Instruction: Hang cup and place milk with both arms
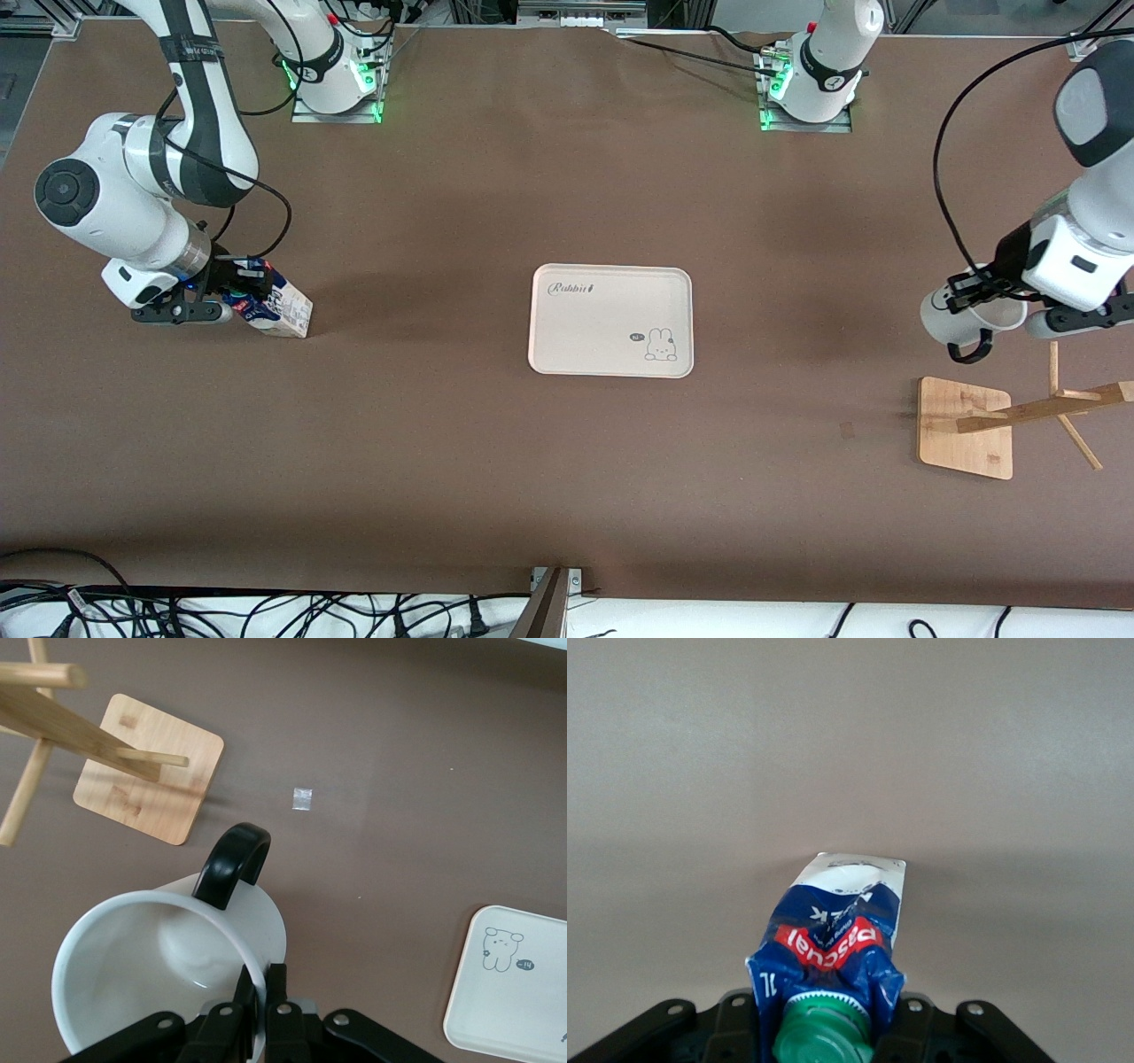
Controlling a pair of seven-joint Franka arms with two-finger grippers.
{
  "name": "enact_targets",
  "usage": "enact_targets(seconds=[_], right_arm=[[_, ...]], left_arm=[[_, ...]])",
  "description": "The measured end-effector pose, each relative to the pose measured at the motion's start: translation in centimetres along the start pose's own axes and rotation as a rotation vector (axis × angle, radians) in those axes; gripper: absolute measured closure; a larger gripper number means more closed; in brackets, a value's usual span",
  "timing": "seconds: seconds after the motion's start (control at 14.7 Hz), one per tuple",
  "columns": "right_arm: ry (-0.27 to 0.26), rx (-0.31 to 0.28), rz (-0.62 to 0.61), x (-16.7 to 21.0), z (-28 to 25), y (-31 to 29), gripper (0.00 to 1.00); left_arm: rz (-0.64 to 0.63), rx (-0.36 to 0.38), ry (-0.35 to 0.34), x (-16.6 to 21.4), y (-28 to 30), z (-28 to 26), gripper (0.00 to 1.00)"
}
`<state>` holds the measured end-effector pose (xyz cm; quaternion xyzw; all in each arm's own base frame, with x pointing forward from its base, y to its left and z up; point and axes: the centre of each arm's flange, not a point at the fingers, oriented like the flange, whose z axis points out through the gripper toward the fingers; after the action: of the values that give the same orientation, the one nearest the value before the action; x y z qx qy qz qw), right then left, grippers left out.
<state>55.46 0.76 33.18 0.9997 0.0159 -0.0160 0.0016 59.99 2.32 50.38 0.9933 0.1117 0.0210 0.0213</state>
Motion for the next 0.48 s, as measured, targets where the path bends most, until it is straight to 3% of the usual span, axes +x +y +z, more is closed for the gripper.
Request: enact_targets(seconds=[0.14, 0.48], right_arm=[[-0.001, -0.001, -0.004, 0.0, 0.1, -0.2, 0.53], [-0.004, -0.002, -0.019, 0.1, 0.4, -1.0, 0.05]], left_arm=[[0.009, -0.002, 0.003, 0.3, -1.5, -0.2, 0.93], [0.085, -0.003, 0.048, 1.2, -2.8, -2.3, 0.93]])
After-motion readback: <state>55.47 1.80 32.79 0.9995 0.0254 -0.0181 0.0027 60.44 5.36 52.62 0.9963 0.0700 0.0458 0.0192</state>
